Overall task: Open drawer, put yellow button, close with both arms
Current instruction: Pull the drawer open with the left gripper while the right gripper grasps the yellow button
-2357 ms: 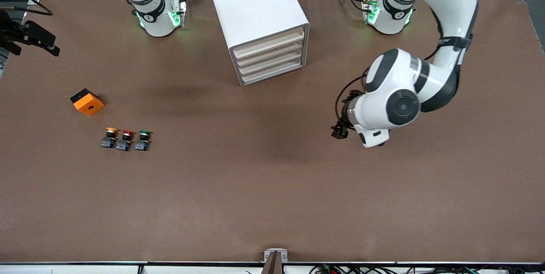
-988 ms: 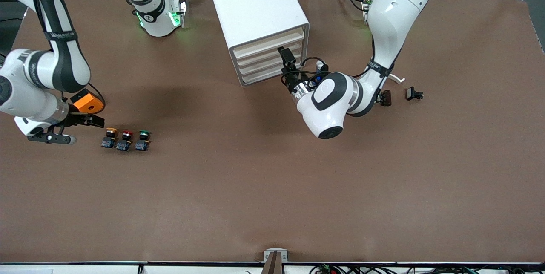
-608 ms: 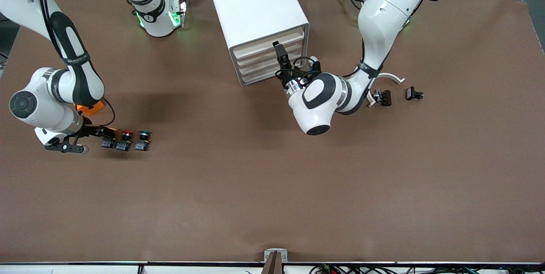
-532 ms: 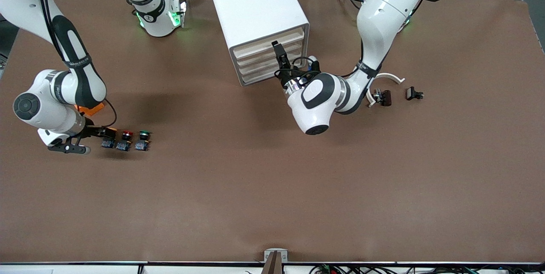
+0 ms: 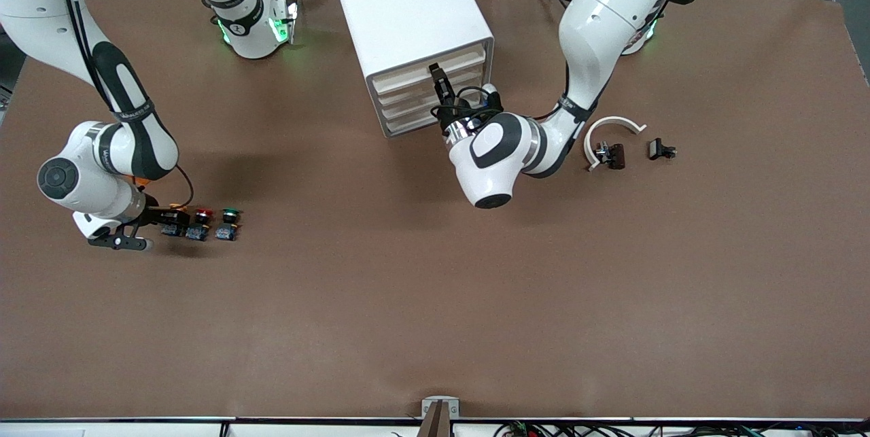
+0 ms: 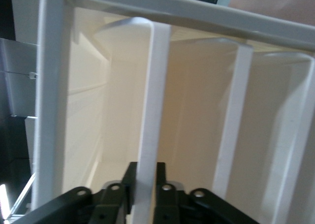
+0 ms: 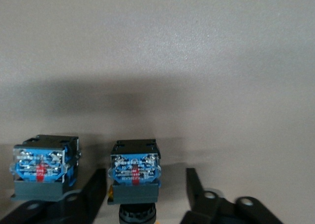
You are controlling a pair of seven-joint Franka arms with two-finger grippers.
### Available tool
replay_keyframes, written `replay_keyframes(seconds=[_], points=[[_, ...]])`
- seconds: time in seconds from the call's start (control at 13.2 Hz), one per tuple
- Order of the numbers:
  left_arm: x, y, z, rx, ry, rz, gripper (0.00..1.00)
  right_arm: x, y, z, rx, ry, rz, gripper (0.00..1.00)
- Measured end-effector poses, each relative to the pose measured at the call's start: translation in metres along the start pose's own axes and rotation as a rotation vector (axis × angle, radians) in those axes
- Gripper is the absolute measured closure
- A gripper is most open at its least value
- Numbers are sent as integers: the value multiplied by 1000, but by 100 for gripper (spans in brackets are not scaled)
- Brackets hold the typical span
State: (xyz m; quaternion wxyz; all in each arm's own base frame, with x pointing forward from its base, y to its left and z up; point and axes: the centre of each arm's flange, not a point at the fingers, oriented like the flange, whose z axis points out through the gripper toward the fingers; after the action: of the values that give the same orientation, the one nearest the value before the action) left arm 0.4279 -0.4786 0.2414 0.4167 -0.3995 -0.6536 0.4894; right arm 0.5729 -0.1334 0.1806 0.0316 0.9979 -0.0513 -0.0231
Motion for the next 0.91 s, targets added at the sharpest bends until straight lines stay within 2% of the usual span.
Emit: replay_keyframes(seconds=[0.08,0.15,0.3,0.53,0.76,0.91], points=[[0,-1,0,0,0,13,86,2,0,-1,0,3,0,43],[0,-1,0,0,0,18,86,3,0,0,0,3,0,44],[0,0,-1,-1,-1,27,86,3,0,2,0,-1,0,60],[4,3,-12,-1,-18,27,86,4,0,2,0,-8,-1,59],[21,13,-48,-4,-79,35,87,3,-5,-6,4,-76,-8,59],[31,16,-74,-15,-124,41,89,2,-9,-30,5,-120,-15,59]])
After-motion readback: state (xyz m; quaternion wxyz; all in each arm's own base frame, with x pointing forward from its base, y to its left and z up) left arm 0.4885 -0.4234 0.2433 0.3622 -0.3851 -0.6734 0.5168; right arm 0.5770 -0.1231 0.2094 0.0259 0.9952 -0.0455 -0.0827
